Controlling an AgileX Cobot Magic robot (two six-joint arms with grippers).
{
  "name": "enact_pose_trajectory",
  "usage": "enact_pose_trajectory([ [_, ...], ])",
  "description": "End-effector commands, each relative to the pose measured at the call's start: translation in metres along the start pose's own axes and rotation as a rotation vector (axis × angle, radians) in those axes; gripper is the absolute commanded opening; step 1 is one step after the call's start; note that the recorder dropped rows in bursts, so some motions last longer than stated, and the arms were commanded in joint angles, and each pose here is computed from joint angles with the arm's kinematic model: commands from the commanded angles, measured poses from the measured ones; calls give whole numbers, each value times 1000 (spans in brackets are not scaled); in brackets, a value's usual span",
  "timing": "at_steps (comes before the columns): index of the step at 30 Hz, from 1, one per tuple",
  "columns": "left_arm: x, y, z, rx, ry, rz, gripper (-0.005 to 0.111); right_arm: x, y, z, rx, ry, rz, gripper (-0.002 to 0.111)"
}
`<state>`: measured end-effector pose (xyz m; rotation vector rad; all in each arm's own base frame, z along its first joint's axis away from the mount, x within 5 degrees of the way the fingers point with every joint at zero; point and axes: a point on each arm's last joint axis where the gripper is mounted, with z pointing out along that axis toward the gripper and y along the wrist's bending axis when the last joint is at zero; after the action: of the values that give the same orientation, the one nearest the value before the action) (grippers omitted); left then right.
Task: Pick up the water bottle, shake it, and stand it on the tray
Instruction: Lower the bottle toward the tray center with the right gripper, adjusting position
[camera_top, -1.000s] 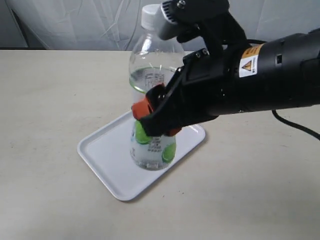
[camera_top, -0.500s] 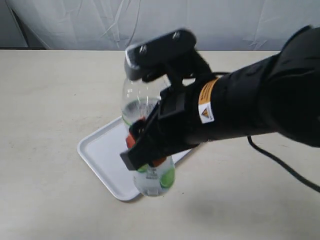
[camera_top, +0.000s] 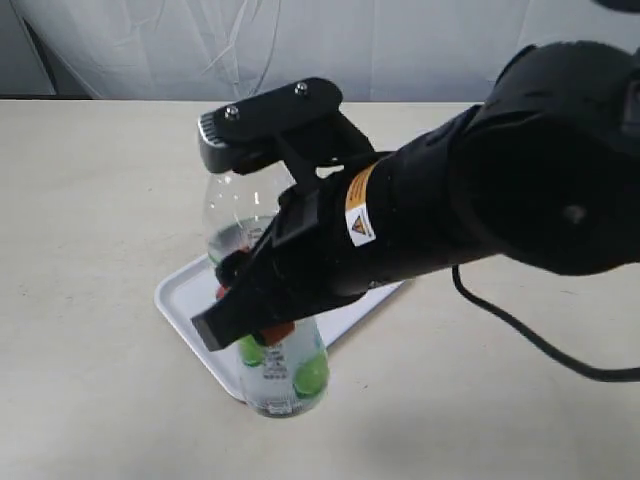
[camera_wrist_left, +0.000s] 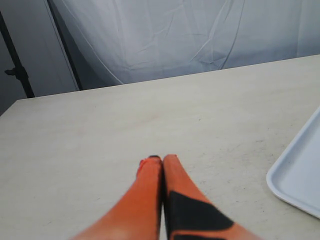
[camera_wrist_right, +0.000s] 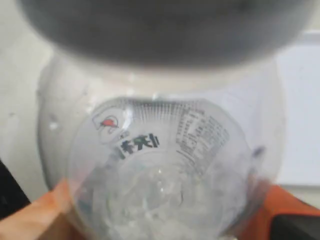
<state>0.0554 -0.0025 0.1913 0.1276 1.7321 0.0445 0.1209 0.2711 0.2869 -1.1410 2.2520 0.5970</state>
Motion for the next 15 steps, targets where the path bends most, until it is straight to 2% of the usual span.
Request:
enact_pose_trajectory([
  [1, 0, 0, 0, 0, -14, -6, 0, -34, 11, -44, -34, -298, -73, -1],
  [5, 0, 0, 0, 0, -14, -8, 0, -18, -1, -16, 98, -128, -35, -1],
  [7, 0, 0, 0, 0, -14, -8, 0, -14, 3, -10, 63, -82, 2, -1],
  [9, 0, 0, 0, 0, -14, -8, 0, -15, 15, -13, -17, -112, -127, -1],
  [11, 0, 0, 0, 0, -14, -8, 0, -19, 12, -19, 9, -150, -223, -1],
  [12, 0, 0, 0, 0, -14, -6, 0, -21, 2, -20, 74, -165, -200, -1],
  [13, 0, 0, 0, 0, -14, -6, 0, -24, -12, -22, 157, -181, -100, -1],
  [14, 0, 0, 0, 0, -14, -6, 0, -25, -22, -24, 210, -201, 75, -1],
  [15, 0, 0, 0, 0, -14, -6, 0, -25, -29, -25, 262, -218, 183, -1],
])
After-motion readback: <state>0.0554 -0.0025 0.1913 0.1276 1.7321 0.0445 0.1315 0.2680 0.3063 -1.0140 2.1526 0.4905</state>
